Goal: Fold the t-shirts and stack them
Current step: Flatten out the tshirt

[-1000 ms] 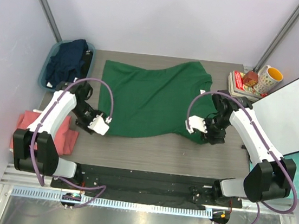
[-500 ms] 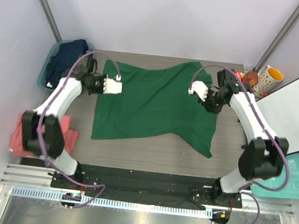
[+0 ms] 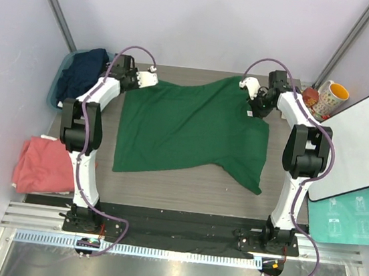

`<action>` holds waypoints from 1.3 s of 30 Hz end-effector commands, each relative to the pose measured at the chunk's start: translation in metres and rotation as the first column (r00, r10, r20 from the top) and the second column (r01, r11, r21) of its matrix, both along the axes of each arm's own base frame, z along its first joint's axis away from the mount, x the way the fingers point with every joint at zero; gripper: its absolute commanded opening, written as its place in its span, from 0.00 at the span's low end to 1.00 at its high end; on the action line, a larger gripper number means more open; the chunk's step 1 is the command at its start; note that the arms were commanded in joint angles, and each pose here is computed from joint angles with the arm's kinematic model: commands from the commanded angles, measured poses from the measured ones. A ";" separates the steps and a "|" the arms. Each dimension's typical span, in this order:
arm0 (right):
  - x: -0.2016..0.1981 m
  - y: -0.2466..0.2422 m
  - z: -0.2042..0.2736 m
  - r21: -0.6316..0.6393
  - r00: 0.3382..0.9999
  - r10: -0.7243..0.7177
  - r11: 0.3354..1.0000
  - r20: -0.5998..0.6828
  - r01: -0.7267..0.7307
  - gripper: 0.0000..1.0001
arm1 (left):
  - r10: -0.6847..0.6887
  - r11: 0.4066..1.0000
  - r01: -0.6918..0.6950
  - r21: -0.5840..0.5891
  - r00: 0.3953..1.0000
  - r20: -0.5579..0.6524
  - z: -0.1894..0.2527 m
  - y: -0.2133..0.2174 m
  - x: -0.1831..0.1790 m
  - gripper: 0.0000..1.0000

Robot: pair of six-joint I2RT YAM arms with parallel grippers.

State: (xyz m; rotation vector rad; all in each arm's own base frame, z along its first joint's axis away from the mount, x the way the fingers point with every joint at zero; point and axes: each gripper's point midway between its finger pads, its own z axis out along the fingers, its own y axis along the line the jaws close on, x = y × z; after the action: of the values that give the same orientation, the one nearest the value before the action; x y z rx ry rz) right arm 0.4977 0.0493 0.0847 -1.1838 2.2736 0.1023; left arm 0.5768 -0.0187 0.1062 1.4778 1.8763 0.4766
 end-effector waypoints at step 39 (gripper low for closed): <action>-0.104 -0.036 -0.066 -0.158 0.960 0.089 0.978 -0.264 -0.135 0.01 | 0.072 0.986 -0.027 0.162 0.956 -0.283 -0.092 0.000 -0.013 0.00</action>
State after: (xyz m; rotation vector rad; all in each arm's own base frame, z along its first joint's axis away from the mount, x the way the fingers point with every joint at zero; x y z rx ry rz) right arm 0.4191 0.0361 0.0205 -1.4100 2.4139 0.1570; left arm 0.5769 -0.0449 0.0255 1.6355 2.0724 0.4067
